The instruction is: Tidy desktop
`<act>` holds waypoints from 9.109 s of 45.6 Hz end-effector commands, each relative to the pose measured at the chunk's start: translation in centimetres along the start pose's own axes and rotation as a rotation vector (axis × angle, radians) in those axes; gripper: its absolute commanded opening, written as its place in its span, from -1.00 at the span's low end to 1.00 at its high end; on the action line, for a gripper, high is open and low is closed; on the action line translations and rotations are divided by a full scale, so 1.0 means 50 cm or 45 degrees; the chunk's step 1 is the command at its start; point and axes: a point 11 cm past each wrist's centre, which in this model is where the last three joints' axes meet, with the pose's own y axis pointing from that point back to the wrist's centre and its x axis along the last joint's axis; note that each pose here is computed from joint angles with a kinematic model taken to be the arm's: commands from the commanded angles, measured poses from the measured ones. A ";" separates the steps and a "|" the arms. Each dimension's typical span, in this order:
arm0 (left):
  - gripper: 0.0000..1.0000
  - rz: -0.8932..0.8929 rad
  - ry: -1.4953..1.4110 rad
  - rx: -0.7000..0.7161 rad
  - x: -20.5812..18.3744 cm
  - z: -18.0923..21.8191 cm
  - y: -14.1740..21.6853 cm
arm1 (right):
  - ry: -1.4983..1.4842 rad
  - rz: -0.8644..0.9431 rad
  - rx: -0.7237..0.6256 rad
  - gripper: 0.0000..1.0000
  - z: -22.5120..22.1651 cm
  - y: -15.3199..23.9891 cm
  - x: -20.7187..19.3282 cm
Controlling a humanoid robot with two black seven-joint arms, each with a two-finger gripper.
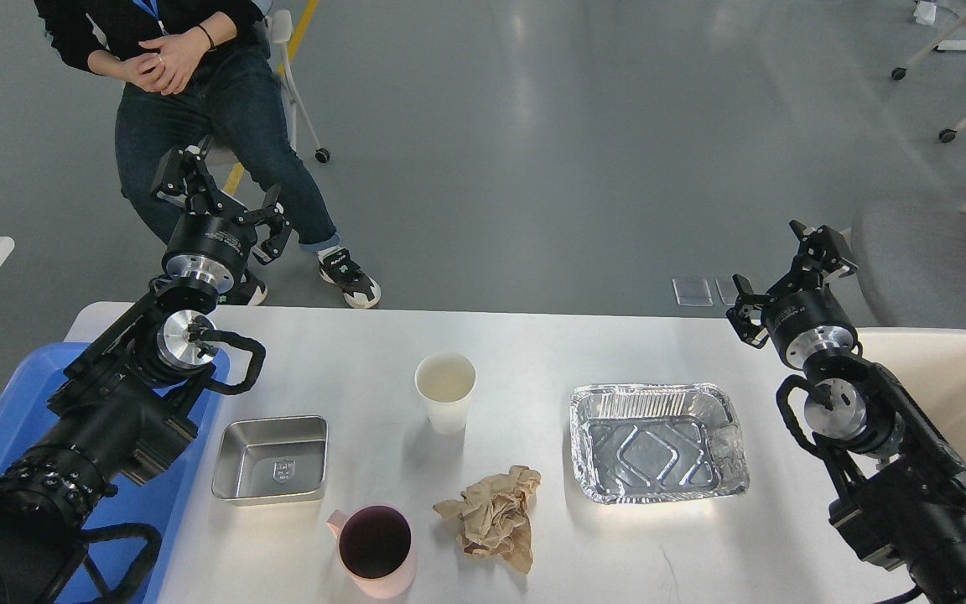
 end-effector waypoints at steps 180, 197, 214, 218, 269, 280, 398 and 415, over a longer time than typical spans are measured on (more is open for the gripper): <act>0.94 -1.362 -1.872 1.690 -0.021 0.149 0.370 | 0.120 -0.015 0.121 1.00 -0.132 -0.020 0.013; 0.95 -1.534 -1.848 1.776 -0.020 0.023 0.374 | 0.150 -0.004 0.144 1.00 -0.160 -0.020 0.024; 0.95 -1.657 -1.910 1.865 -0.007 -0.063 0.399 | 0.170 0.005 0.155 1.00 -0.174 -0.017 0.034; 0.95 -1.657 -1.926 1.894 -0.004 -0.080 0.400 | 0.170 0.003 0.153 1.00 -0.173 -0.016 0.035; 0.77 -1.758 -1.957 1.979 -0.024 -0.219 0.413 | 0.208 0.022 0.166 1.00 -0.195 -0.008 0.058; 0.18 -1.742 -2.011 2.000 -0.017 -0.221 0.412 | 0.210 0.024 0.168 1.00 -0.198 -0.007 0.060; -1.00 -1.200 -2.123 0.936 -0.304 0.216 0.108 | 0.209 0.035 0.166 1.00 -0.196 -0.003 0.069; -1.00 -1.013 -1.949 0.548 -0.435 0.424 0.039 | 0.231 0.042 0.176 1.00 -0.211 -0.001 0.076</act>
